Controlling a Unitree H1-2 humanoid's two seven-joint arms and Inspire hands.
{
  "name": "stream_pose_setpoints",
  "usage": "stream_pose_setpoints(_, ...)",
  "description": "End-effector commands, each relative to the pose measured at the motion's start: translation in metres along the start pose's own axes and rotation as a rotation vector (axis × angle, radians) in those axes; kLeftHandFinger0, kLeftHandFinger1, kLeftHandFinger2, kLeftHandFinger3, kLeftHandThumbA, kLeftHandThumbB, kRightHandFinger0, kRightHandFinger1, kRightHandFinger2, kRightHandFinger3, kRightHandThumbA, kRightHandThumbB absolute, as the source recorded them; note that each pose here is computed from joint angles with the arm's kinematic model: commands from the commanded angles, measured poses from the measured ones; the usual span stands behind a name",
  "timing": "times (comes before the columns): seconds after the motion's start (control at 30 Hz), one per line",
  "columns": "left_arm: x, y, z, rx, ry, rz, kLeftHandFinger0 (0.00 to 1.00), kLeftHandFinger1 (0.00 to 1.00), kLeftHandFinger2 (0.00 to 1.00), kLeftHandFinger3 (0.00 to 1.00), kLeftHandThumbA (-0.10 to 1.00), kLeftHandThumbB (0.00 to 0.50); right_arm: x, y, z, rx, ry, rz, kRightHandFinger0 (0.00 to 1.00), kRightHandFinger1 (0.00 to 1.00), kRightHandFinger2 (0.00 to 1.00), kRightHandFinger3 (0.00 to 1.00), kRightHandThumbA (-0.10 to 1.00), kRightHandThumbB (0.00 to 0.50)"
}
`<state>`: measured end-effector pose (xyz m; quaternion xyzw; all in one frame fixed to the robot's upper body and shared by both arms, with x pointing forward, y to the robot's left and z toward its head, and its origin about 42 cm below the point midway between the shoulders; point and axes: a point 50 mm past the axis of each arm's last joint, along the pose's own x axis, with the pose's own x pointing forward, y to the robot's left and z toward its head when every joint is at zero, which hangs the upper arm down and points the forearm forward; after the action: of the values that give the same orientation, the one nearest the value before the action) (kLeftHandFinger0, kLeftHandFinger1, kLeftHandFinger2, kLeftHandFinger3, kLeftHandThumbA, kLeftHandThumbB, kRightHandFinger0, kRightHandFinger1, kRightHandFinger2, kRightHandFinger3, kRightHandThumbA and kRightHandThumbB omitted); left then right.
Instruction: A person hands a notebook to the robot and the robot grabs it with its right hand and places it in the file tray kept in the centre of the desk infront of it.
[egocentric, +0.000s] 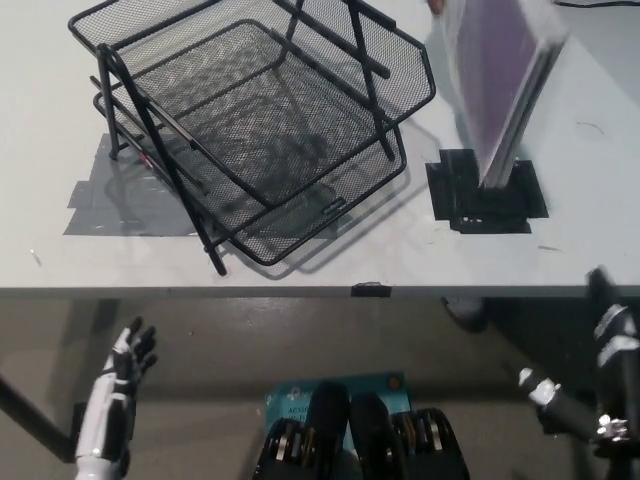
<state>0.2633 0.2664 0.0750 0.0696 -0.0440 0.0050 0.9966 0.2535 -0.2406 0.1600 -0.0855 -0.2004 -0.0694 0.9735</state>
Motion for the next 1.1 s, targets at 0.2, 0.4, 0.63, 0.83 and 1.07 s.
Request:
stream_pose_setpoints(0.2, -0.032, -0.012, -0.003, 0.069, -0.027, -0.048, 1.00, 1.00, 1.00, 1.00, 1.00, 0.391, 0.062, -0.006, 0.046, -0.058, -0.089, -0.076, 1.00, 1.00, 1.00, 1.00, 1.00, 0.430)
stream_pose_setpoints(0.4, -0.033, -0.006, -0.006, 0.081, -0.024, -0.040, 1.00, 1.00, 1.00, 1.00, 1.00, 0.414, 0.100, 0.010, 0.055, -0.034, -0.091, -0.061, 1.00, 1.00, 1.00, 1.00, 1.00, 0.481)
stream_pose_setpoints(0.63, -0.040, -0.006, -0.009, 0.105, -0.010, -0.054, 1.00, 1.00, 1.00, 1.00, 1.00, 0.407, 0.127, 0.031, 0.051, -0.056, -0.058, -0.019, 1.00, 1.00, 1.00, 1.00, 1.00, 0.403)
stream_pose_setpoints(0.83, -0.042, -0.003, -0.010, 0.119, -0.006, -0.050, 1.00, 1.00, 1.00, 1.00, 1.00, 0.421, 0.162, 0.044, 0.043, -0.056, -0.031, 0.001, 1.00, 1.00, 1.00, 1.00, 1.00, 0.331)
stream_pose_setpoints(1.07, -0.042, -0.001, -0.007, 0.129, -0.019, -0.047, 1.00, 1.00, 1.00, 1.00, 1.00, 0.432, 0.200, 0.051, 0.037, -0.071, 0.001, -0.017, 1.00, 1.00, 1.00, 1.00, 1.00, 0.368)
